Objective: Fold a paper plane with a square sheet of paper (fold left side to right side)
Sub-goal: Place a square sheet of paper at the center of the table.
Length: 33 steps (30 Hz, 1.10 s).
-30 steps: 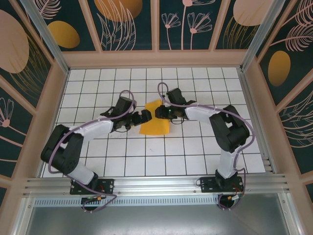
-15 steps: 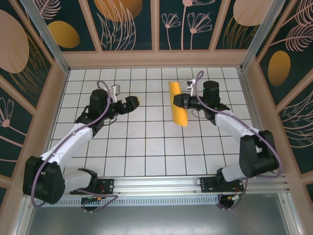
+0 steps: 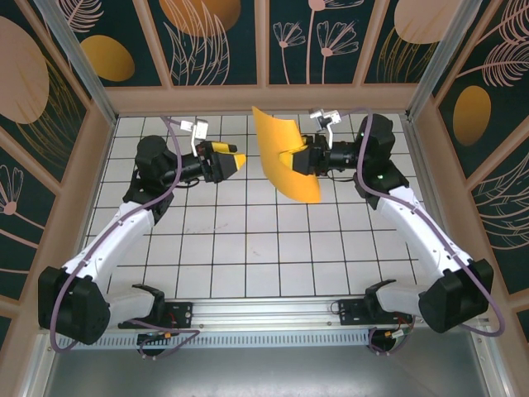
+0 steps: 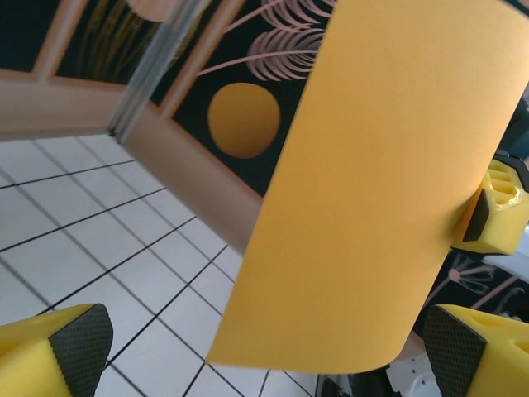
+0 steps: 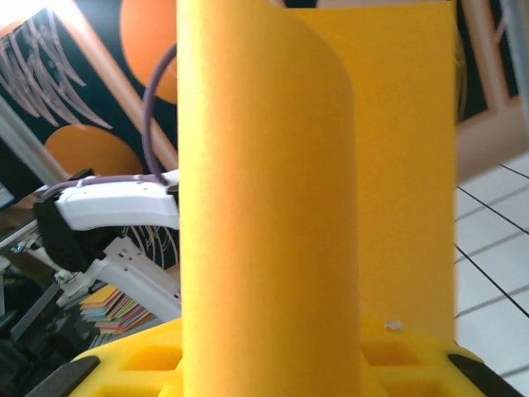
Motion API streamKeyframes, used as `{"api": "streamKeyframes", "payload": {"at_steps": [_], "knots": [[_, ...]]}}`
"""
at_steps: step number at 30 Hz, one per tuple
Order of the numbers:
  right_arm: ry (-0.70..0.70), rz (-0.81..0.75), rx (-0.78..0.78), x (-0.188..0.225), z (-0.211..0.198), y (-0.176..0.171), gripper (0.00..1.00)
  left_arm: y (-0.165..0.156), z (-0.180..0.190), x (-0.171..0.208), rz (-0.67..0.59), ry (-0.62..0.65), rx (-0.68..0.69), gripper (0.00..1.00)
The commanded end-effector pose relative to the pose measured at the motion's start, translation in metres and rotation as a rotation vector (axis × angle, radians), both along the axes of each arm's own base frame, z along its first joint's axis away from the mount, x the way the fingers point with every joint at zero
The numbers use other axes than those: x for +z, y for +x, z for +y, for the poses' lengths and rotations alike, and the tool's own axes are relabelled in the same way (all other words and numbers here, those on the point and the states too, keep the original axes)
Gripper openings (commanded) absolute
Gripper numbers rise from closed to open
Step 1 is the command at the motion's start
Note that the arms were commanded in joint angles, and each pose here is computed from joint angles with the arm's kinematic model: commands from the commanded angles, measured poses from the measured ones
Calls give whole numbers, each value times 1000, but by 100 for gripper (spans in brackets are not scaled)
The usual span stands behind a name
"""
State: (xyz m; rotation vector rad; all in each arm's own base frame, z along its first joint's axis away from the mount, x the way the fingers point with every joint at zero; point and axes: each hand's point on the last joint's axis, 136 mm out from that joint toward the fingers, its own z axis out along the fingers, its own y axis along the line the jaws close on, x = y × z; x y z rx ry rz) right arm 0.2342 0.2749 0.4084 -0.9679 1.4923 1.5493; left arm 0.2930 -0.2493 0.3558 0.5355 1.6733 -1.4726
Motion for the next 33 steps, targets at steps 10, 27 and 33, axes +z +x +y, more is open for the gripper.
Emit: {"api": "streamKeyframes", "payload": {"at_steps": [10,27,33], "knots": [[-19,35,-62,-9,1,17,36,-34,-22,20,-128,-21,-186,54],[-326,417,-602,-167,-65,107,86,6,-15,-130,360,150,41,0],[-491,558,-752,-237,-87,122,88,30,-7,-206,545,305,154,0]]}}
